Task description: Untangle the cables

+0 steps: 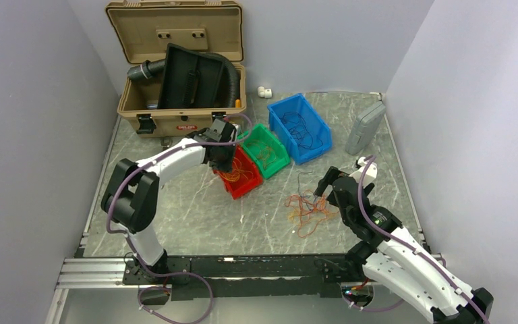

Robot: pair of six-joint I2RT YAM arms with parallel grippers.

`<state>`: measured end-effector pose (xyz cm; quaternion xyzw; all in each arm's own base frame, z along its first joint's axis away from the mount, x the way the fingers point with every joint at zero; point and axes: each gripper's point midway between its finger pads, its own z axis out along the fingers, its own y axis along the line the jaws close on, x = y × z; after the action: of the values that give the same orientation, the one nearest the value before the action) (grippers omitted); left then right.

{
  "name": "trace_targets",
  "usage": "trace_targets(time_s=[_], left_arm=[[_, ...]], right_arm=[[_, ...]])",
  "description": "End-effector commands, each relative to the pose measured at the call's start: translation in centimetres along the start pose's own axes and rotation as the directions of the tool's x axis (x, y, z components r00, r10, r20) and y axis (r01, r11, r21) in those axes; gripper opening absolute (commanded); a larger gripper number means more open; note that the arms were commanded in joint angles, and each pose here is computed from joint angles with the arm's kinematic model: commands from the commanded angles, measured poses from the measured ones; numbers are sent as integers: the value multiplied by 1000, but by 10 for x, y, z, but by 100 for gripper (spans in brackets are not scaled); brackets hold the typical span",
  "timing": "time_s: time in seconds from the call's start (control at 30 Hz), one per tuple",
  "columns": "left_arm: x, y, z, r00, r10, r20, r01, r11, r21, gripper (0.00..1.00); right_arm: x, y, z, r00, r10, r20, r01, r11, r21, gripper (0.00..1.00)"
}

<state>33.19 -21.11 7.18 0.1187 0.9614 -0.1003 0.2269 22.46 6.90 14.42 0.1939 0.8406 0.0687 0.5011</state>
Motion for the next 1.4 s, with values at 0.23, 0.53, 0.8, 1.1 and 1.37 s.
trace_targets(time_s=[0.23,0.53,0.8,1.1,1.37], left_arm=[[-30,-16,-61,989,-46,140,36,996,77,53],[-27,-7,-108,980,-47,193,36,997,63,57],[-74,2,-115,953,-80,293,63,996,65,69],[-115,-7,-81,875,-270,401,201,958,206,88],[-130,6,-47,825,-326,463,274,945,176,83]], right_arm=[[-9,4,-6,1000,15,18,-15,1000,-26,96],[-5,10,-3,1000,13,4,-13,999,-43,95],[-7,17,-3,1000,17,-3,-17,998,-68,95],[-12,16,-8,1000,14,6,-13,997,-70,94],[-20,15,-12,1000,13,23,-12,998,-67,94]])
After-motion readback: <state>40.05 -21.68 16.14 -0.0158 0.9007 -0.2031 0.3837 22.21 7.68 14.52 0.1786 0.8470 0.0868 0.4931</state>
